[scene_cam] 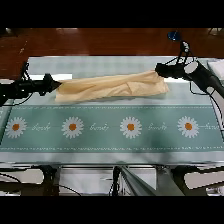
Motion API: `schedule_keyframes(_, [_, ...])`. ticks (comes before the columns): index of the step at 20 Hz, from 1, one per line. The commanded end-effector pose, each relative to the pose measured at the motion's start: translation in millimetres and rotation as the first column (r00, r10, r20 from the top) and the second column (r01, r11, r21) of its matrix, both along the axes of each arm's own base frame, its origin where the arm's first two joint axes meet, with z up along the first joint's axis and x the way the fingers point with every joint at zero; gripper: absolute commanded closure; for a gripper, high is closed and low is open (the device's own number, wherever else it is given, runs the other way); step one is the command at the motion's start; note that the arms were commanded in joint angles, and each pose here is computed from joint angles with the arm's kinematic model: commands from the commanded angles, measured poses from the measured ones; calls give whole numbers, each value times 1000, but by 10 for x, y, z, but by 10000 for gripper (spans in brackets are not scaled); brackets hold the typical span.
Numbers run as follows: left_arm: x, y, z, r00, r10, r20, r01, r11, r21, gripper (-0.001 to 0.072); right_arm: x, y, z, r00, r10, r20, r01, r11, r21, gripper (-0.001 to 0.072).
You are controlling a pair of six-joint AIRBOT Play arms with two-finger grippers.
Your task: Fold the shirts.
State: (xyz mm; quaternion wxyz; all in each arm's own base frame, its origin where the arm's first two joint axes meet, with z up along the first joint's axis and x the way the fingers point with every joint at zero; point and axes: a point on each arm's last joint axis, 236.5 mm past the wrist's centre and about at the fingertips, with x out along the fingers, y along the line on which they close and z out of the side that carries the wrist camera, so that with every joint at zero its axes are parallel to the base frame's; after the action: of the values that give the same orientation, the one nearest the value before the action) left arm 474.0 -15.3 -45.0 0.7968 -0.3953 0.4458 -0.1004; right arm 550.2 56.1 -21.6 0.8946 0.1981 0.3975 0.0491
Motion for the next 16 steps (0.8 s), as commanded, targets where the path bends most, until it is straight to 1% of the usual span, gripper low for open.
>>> schedule_keyframes(1, [152, 169, -5, 997, 63, 34, -65, 997, 49, 562, 91, -23, 1, 999, -25, 35, 26, 1000, -6, 687])
schedule_keyframes(3, [179, 156, -9, 997, 68, 41, -70, 996, 60, 494, 85, -13, -26, 999, -23, 28, 23, 1000, -5, 686])
schedule_keyframes(5, [181, 41, -24, 998, 45, 40, -48, 997, 63, 485, 44, 42, -86, 1000, -11, 2, 11, 1000, 6, 679])
schedule_keyframes(7, [177, -80, -63, 999, 22, 33, -24, 998, 63, 248, -9, 137, -142, 1000, 14, -24, -14, 1000, 10, 563])
schedule_keyframes(8, [174, -100, -71, 999, 18, 31, -19, 998, 62, 226, -8, 141, -126, 1000, 16, -21, -15, 1000, 8, 515])
schedule_keyframes(9, [182, -78, -42, 999, 19, 36, -21, 998, 61, 224, 8, 141, -41, 1000, 14, -3, -14, 1000, 9, 385])
schedule_keyframes(10, [190, -30, 32, 999, 17, 45, -19, 998, 52, 224, 30, 80, 118, 1000, 10, 26, -10, 1000, 0, 309])
schedule_keyframes(11, [203, 64, 144, 998, 20, 59, -22, 999, 41, 225, 61, -32, 370, 997, 2, 72, -1, 1000, -18, 292])
schedule_keyframes(12, [219, 207, 251, 996, 34, 77, -37, 998, 41, 249, 78, -181, 622, 994, 1, 111, 5, 999, -54, 293])
schedule_keyframes(13, [216, 386, 356, 994, 46, 96, -52, 997, 61, 315, 66, -384, 863, 992, -5, 126, 17, 995, -98, 293])
schedule_keyframes(14, [192, 532, 444, 993, 52, 109, -62, 995, 83, 327, 18, -620, 1010, 995, -26, 100, 39, 990, -137, 293])
schedule_keyframes(16, [78, 683, 593, 992, 40, 120, -54, 992, 112, 326, -155, -1135, 1114, 998, -64, 0, 62, 969, -239, 290])
